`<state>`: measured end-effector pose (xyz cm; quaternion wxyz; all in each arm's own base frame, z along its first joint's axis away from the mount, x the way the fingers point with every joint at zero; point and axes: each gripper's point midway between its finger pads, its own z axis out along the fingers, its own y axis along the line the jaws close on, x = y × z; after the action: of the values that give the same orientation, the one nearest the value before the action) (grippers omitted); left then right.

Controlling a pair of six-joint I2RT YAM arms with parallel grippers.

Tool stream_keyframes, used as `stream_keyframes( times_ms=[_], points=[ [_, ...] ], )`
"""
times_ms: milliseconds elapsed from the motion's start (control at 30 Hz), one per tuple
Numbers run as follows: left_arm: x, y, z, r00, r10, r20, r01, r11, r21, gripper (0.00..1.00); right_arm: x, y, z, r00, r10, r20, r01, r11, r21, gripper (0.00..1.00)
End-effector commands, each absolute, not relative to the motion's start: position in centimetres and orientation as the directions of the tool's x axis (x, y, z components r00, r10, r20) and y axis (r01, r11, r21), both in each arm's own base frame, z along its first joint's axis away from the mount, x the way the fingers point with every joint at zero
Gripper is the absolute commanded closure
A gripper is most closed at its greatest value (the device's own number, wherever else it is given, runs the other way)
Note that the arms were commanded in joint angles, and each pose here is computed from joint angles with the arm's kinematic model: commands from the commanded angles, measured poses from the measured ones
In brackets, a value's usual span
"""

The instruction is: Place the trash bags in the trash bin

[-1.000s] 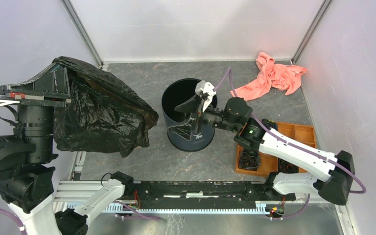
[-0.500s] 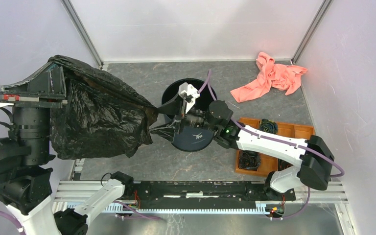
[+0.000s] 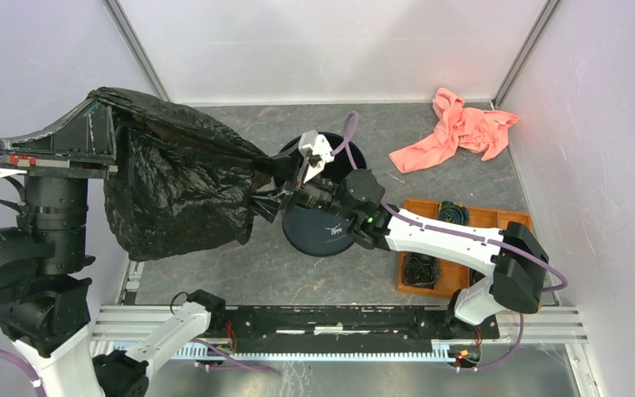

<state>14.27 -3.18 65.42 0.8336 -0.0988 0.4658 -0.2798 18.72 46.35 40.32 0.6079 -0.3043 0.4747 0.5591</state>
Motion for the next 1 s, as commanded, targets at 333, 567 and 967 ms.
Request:
stream_keyframes(
  times_ms=[333, 567, 967],
  points=[
    [16.0, -4.9, 66.0, 0.380, -0.617, -0.689, 0.440, 0.776, -0.453, 0.98, 19.6, 41.8, 49.3, 0.134, 0.612, -0.779, -0.943, 0.320, 0.089, 0.99],
    [18.5, -8.2, 66.1, 0.307, -0.632, -0.711, 0.524, 0.736, -0.428, 0.98, 23.5, 34.7, 49.7, 0.201, 0.403, -0.893, -0.784, 0.613, 0.100, 1.00],
    [25.8, -13.9, 60.5, 0.072, -0.680, -0.730, 0.562, 0.632, -0.533, 0.98, 25.6, 26.8, 47.7, 0.198, 0.092, -0.976, -0.691, 0.720, -0.073, 1.00]
  ],
)
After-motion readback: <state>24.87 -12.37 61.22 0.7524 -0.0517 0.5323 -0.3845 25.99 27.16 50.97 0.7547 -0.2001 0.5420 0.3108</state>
